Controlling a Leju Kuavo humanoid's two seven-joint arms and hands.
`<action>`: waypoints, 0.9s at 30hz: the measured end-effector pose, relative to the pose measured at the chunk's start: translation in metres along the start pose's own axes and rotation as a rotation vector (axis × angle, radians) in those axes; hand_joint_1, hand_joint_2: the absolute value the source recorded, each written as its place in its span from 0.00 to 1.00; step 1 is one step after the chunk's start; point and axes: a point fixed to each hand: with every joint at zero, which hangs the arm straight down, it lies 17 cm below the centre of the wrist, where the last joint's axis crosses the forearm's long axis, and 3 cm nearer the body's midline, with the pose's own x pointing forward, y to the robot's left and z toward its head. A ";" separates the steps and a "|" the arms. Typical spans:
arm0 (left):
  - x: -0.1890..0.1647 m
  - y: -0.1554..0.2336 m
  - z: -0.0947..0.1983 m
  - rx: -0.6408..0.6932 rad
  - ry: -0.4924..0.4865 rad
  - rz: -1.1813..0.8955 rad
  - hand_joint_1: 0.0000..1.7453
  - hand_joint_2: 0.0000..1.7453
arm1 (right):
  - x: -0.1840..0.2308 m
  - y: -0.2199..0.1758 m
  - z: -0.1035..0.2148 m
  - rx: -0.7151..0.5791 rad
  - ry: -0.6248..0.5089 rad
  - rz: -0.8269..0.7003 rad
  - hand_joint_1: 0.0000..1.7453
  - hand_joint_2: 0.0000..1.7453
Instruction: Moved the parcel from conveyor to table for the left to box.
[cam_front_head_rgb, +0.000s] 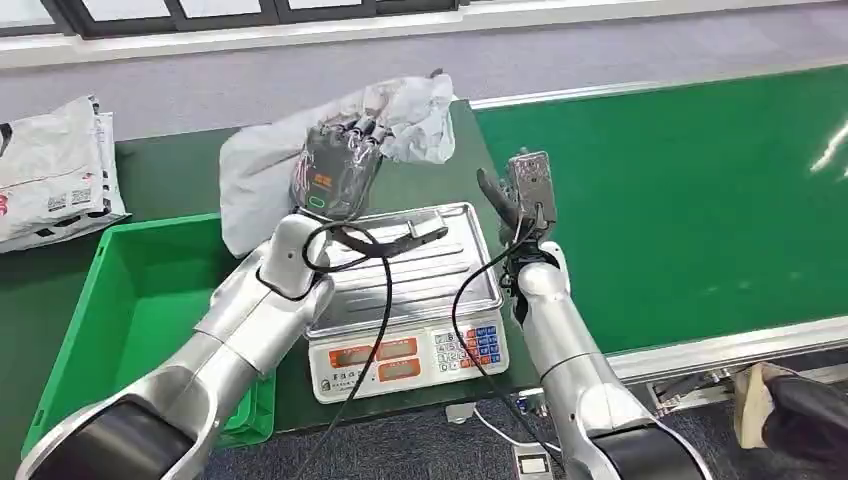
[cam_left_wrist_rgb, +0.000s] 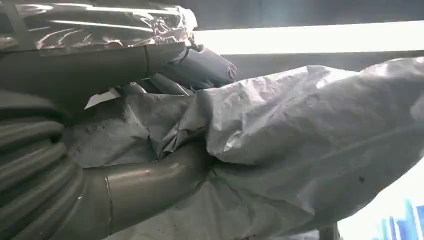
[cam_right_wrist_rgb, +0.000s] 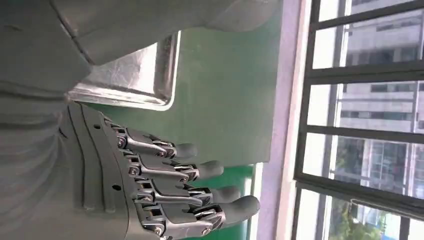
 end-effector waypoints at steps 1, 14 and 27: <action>-0.006 0.011 -0.005 0.033 0.024 -0.006 1.00 1.00 | 0.000 0.000 0.000 -0.003 0.001 -0.001 0.00 1.00; -0.095 -0.020 0.014 -0.092 0.280 -0.277 1.00 1.00 | -0.015 -0.010 0.005 -0.044 0.042 -0.012 0.00 1.00; -0.191 -0.116 0.131 -0.506 0.464 -0.402 1.00 1.00 | -0.052 -0.014 0.005 -0.019 0.141 0.043 0.00 1.00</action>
